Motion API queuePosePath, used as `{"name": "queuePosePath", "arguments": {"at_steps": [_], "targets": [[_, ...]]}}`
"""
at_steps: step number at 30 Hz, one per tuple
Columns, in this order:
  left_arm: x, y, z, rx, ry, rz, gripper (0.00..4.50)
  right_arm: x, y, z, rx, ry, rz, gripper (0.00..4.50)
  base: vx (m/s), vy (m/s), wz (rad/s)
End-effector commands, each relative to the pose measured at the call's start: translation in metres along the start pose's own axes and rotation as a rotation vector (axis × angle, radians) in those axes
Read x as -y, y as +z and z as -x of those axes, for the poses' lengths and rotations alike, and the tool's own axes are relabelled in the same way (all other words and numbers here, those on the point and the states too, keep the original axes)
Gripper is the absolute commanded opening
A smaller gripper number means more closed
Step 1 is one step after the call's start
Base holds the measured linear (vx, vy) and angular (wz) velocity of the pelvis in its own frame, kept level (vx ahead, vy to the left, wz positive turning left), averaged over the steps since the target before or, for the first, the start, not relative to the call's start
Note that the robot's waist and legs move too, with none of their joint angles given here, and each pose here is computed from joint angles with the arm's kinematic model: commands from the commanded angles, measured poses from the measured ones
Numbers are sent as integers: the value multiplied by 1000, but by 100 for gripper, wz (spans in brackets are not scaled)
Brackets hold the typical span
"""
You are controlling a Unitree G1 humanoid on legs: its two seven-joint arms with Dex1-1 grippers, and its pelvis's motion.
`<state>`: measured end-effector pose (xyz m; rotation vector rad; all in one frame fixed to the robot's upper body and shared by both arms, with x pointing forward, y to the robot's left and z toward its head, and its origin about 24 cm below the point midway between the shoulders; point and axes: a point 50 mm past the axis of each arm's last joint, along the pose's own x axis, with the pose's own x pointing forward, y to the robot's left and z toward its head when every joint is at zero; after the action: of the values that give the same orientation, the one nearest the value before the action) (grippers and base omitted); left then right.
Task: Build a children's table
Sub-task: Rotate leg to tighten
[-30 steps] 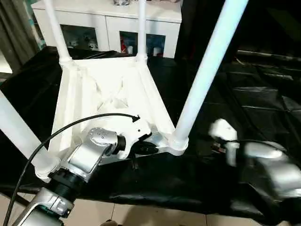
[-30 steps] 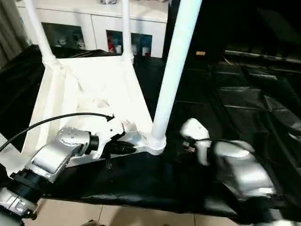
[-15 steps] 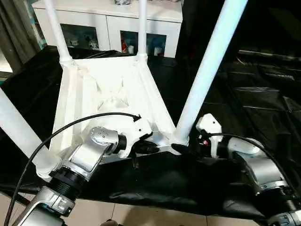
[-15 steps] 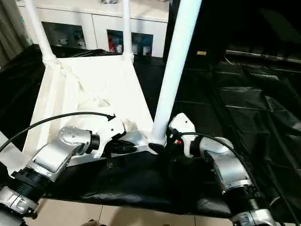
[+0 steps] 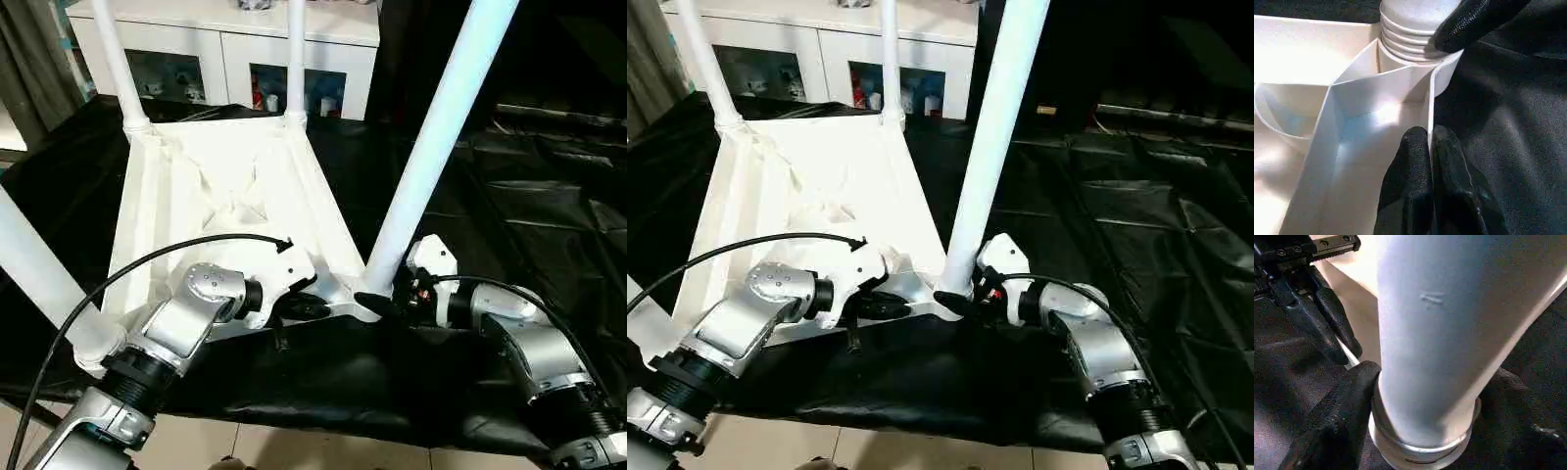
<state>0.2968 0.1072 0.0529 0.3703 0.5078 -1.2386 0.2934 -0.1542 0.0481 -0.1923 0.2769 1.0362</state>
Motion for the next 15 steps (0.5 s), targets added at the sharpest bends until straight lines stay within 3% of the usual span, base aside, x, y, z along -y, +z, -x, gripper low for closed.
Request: {"name": "queuePosePath", "arguments": {"at_steps": [1,9,13,15], "targets": [[-3,-10,4,-44,14,25,0,3,0,2,-5,3,3,292,0,0,0],[-5,-11,4,-39,46,43,0,3,-11,0,-35,-31,-30,273,0,0,0],[-11,-10,-2,-30,132,68,0,12,-24,-8,-61,-215,-115,272,0,0,0],[-19,-7,-11,-14,251,118,0,16,-35,-19,-80,-398,-199,272,0,0,0]]}}
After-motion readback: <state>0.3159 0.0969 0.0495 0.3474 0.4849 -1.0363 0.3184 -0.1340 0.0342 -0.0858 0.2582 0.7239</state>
